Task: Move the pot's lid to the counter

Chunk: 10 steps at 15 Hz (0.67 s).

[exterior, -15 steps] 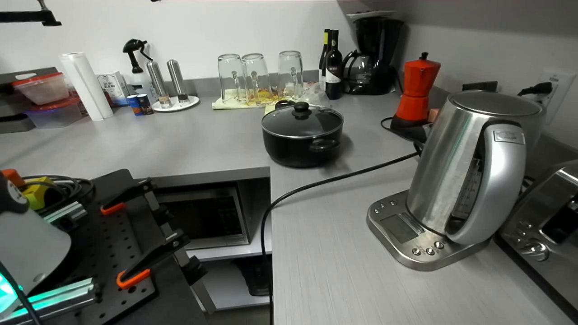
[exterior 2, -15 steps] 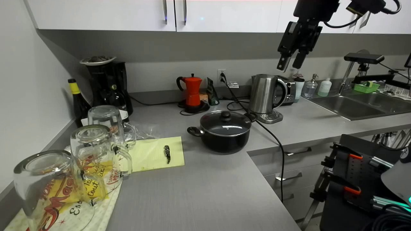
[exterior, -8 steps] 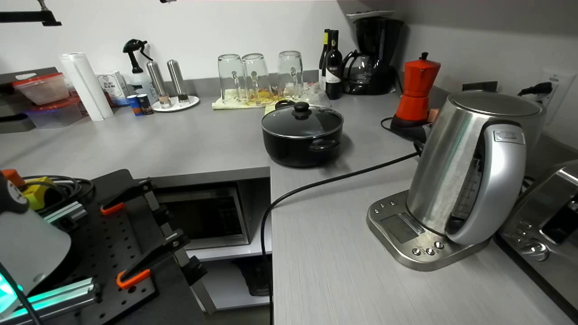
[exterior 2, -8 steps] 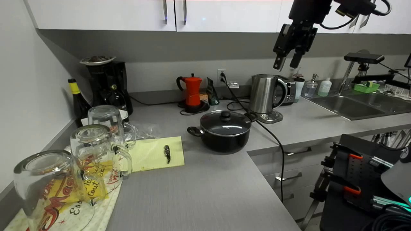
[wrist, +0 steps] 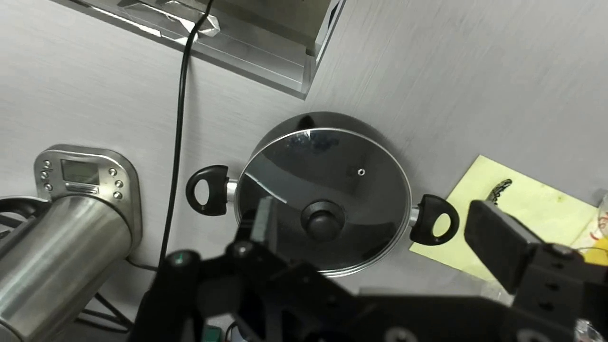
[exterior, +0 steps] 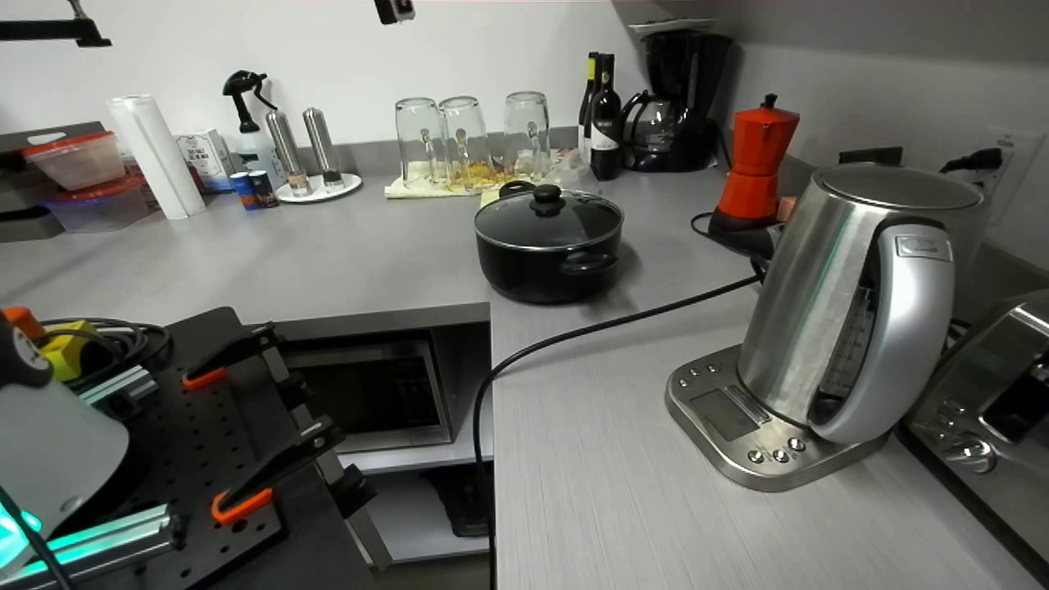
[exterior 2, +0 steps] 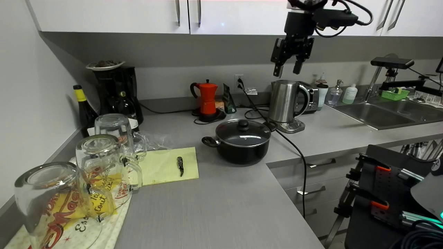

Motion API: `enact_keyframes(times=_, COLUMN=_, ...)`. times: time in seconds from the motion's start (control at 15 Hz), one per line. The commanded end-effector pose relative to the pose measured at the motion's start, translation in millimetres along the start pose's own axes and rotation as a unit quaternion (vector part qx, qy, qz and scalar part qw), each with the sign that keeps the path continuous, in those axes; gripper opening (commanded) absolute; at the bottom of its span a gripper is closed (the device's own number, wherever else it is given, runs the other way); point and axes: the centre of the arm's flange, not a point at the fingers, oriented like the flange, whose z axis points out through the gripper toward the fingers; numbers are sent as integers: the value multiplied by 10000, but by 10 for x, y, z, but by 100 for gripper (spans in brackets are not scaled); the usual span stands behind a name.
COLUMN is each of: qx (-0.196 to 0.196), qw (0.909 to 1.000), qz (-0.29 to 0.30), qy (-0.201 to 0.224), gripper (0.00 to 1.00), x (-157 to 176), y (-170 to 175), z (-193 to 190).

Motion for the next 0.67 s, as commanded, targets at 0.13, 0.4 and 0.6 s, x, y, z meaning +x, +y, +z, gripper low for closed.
enact_keyframes(times=0.13, qx=15, qw=9994, qz=96, qy=-346, gripper=100, x=898, y=-61, z=411)
enact_keyframes(times=0.4, qx=126, qw=9979, qz=280, qy=-574, gripper=100, x=1319, y=31, z=779)
enact_keyframes(times=0.6, qx=134, qw=9968, qz=382, qy=-686, gripper=100, x=1554, y=103, z=1094)
